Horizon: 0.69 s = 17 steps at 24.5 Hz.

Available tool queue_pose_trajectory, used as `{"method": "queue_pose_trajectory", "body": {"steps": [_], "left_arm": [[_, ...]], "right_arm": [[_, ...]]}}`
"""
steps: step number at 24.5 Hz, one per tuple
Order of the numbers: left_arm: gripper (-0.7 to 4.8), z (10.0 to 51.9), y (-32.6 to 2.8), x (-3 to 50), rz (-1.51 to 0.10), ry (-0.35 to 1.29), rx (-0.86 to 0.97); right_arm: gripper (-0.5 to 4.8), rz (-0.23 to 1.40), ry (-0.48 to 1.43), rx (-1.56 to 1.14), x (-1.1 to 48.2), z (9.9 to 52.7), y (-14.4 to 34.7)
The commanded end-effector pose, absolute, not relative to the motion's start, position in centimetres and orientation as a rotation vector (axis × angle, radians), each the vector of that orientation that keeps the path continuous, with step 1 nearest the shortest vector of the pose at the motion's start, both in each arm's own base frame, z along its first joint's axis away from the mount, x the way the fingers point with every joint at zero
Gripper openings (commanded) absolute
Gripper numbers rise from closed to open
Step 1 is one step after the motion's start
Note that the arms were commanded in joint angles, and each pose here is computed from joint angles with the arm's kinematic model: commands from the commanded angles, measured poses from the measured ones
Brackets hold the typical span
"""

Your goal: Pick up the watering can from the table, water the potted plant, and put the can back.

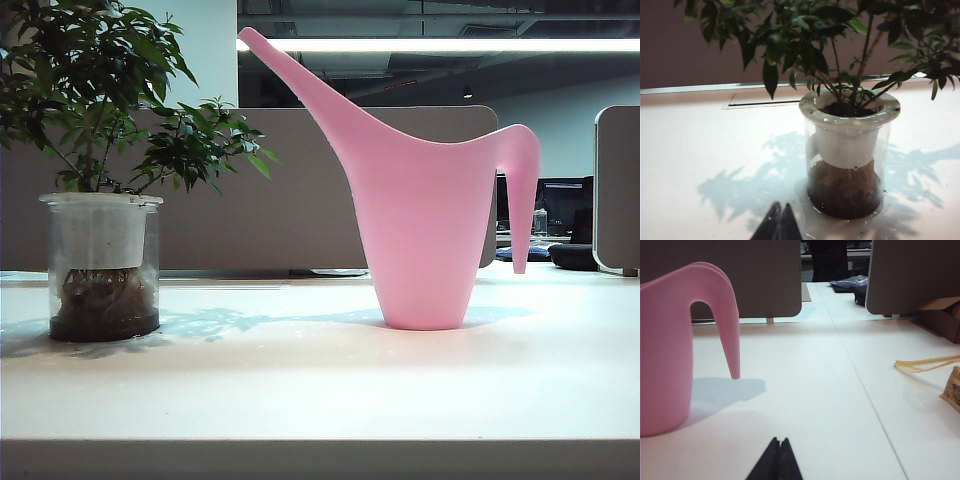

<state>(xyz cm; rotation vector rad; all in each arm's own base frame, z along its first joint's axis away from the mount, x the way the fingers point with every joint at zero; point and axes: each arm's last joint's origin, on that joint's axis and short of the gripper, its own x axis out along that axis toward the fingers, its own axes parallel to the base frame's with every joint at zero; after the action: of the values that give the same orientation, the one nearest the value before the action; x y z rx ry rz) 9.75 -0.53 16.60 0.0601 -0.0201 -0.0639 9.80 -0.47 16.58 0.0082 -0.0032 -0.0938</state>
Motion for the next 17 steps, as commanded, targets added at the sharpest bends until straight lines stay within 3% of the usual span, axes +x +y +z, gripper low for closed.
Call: {"method": "queue_pose_trajectory", "body": {"steps": [1,9,11,13,17], "left_arm": [[-0.05,16.9,-0.5,9.7,-0.060,-0.037,0.067],[-0.05,17.1,-0.5,9.7,-0.060,-0.059,0.060],[-0.05,18.1,-0.5,9.5,-0.045,-0.087,-0.027],[-0.05,20.6,-0.2,8.6,0.040,-0.070,-0.019],[-0.05,26.3,-0.1,7.2,0.039,-0.147,0.049]], "right_arm": [[-0.05,-0.085,-0.016,0.012,9.8,16.6,-0.4],[-0.05,-0.084,-0.015,0.012,9.8,16.6,-0.4],[-0.05,-0.083,-0.046,0.089,9.7,17.2,-0.4],[-0.05,-0.108,-0.134,0.169,9.1,19.9,-0.5],[-0.05,-0.120,-0.227,0.096,7.3,25.7,-0.5]]}}
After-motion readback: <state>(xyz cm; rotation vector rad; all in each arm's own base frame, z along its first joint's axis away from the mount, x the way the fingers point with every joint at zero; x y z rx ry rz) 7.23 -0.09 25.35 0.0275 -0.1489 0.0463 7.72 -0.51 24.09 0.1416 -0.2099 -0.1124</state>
